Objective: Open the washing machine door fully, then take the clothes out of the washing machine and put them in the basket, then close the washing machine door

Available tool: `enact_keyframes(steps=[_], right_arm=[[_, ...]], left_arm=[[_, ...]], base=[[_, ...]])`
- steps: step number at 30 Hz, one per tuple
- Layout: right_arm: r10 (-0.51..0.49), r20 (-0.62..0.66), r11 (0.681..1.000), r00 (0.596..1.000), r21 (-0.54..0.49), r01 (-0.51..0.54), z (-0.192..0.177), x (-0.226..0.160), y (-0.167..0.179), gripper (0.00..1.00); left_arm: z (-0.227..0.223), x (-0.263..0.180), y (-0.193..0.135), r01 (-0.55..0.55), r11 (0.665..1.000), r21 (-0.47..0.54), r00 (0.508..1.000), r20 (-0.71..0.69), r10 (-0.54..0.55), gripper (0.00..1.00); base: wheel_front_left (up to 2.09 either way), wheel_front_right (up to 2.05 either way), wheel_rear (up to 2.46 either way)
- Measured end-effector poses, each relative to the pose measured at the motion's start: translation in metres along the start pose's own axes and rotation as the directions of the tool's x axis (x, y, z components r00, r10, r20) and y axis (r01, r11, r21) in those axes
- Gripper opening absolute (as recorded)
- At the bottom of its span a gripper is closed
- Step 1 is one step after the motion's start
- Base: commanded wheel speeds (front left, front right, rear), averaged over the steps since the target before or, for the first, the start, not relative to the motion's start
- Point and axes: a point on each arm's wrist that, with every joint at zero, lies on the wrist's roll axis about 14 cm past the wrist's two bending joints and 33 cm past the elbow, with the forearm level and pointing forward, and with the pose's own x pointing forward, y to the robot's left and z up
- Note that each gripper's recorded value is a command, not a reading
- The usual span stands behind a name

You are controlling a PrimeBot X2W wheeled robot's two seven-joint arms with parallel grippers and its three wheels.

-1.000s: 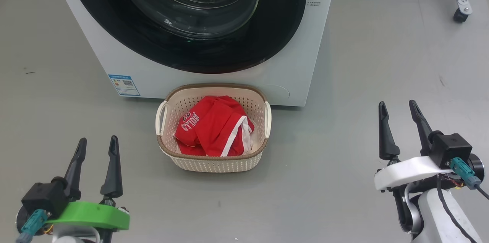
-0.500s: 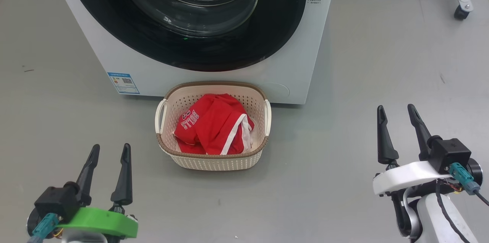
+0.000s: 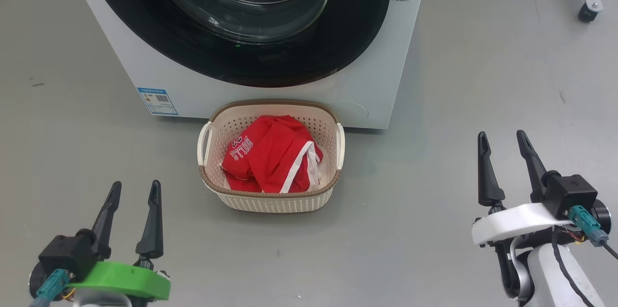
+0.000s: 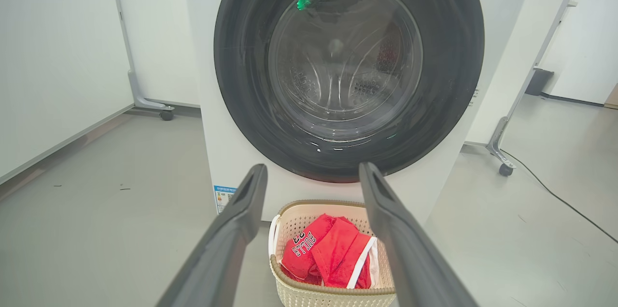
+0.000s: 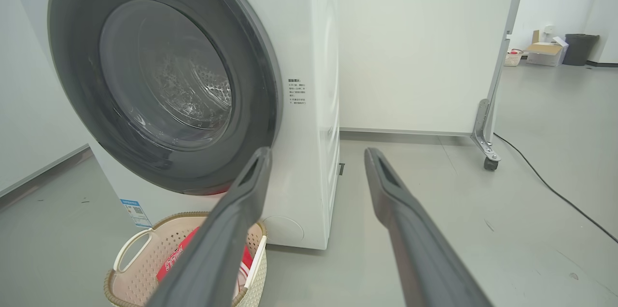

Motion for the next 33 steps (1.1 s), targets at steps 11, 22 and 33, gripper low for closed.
enact_keyframes(steps=[11, 22, 33], right_arm=[[0.006, 0.007, 1.0, 1.0, -0.001, -0.006, 0.002, 0.001, 0.003, 1.0], [0.005, 0.003, 1.0, 1.0, 0.006, -0.005, -0.001, 0.002, 0.004, 1.0], [-0.004, -0.053, 1.0, 0.999, 0.022, 0.005, -0.019, -0.003, 0.005, 0.0]], left_arm=[[0.001, -0.001, 0.001, -0.004, 1.0, -0.006, 1.0, 0.003, 0.004, 1.0], [-0.002, 0.0, 0.003, -0.005, 1.0, -0.004, 1.0, -0.01, 0.005, 1.0], [-0.018, -0.005, 0.006, -0.027, 0.999, -0.018, 0.998, -0.054, 0.026, 0.0]], base=[[0.0, 0.0, 0.0], [0.0, 0.0, 0.0], [0.0, 0.0, 0.0]])
